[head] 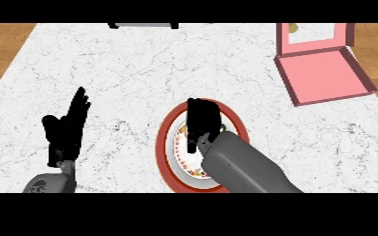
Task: Pick the cupcake from the plate and place it in the cardboard box
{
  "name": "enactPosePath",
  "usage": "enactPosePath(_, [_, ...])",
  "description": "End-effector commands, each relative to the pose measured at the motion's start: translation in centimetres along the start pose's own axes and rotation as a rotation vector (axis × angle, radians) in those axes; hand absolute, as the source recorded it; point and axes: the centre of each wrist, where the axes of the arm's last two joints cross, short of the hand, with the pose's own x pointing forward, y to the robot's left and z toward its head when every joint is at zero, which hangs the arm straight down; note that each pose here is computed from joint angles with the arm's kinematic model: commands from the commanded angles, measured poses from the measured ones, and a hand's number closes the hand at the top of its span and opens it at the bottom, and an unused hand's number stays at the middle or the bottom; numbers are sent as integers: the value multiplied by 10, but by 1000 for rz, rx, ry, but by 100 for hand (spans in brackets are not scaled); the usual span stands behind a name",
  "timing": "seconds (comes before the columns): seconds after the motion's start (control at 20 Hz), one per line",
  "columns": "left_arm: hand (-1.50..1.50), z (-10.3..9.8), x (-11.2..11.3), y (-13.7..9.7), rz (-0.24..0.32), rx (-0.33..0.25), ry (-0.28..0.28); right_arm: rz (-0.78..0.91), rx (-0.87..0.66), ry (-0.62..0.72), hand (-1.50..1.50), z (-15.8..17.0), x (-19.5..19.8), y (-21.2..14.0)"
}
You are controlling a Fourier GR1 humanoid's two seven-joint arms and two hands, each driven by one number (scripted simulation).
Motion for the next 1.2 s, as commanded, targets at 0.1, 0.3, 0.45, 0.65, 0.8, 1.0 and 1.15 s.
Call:
enactPosePath(0.1, [0,6,6,-17,2,-12,-9,27,-109,-105,150,-8,1,17])
enactPosePath(0.3, [0,1,-13,-16,20,1,-26,30,-151,-103,150,-14,4,2])
enactPosePath(0.45, [0,10,-12,-8,-2,8,0,43,-164,-123,150,-4,4,7])
enactPosePath(0.65, [0,4,-16,10,15,52,28,215,8,-445,150,23,-96,48])
enactPosePath(0.8, [0,2,-11,9,16,71,23,297,62,-590,150,38,-137,58])
enactPosePath(1.0, [0,14,-25,20,5,85,51,323,16,-726,150,60,-206,38])
enactPosePath(1.15, [0,10,-21,34,9,120,37,318,-69,-781,150,79,-246,0])
